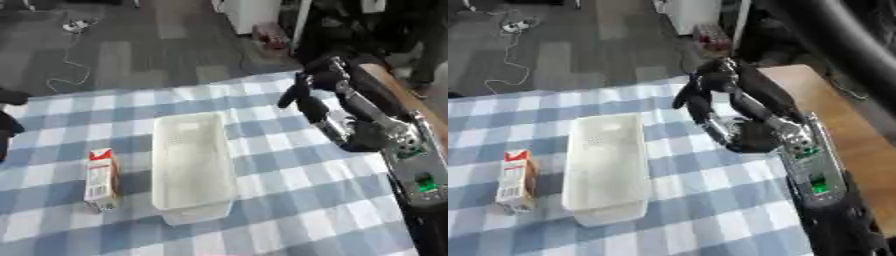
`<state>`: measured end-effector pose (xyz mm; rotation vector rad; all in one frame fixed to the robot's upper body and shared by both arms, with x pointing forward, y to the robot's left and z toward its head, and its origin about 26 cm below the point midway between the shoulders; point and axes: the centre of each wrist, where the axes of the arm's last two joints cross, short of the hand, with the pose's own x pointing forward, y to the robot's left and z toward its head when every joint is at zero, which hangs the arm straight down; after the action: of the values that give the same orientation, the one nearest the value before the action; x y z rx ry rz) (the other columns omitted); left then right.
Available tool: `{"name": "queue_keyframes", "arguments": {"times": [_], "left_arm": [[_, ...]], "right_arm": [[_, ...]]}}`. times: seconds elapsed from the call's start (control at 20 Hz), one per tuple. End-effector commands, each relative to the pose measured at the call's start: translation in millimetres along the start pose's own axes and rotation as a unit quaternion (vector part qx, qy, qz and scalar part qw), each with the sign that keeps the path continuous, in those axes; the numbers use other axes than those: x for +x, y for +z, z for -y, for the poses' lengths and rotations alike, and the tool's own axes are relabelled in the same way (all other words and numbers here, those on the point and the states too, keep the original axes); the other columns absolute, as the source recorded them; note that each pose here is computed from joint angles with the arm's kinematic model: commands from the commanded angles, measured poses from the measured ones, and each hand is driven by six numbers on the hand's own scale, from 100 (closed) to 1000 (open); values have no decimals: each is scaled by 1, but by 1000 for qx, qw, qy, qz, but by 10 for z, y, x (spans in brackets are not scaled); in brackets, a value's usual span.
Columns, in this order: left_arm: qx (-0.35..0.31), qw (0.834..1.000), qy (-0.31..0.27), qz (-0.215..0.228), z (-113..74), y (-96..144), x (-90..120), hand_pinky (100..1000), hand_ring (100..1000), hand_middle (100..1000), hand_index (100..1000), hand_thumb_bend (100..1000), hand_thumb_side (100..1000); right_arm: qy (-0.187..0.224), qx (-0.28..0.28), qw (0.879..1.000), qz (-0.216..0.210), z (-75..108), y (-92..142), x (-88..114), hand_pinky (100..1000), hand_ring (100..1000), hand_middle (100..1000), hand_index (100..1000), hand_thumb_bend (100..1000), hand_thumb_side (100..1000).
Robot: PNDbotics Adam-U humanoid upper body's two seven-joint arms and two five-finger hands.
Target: Pick up objects on the table and place them in the box.
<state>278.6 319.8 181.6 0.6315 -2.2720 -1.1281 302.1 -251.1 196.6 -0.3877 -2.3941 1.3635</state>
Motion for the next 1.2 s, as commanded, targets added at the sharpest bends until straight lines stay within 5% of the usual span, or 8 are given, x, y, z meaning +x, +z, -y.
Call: {"name": "queue_keyframes", "arguments": {"times": [0.05,0.55,0.75,1.2], "left_arm": [[-87,991,-82,53,-221,-11,9,551,589,753,820,100,887],[-290,911,-226,186,-351,-23,33,690,730,814,821,100,891],[-341,875,-268,215,-397,-36,40,745,783,841,828,135,820],[-419,769,-390,284,-499,-47,51,849,897,920,866,289,753]], "right_arm": [[11,3,1000,6,67,-4,17,327,320,352,624,100,1000],[9,12,1000,12,65,-15,22,327,322,353,627,100,1000],[8,14,1000,14,67,-22,23,327,322,353,628,100,1000],[7,18,1000,17,66,-30,26,326,323,353,631,100,1000]]}}
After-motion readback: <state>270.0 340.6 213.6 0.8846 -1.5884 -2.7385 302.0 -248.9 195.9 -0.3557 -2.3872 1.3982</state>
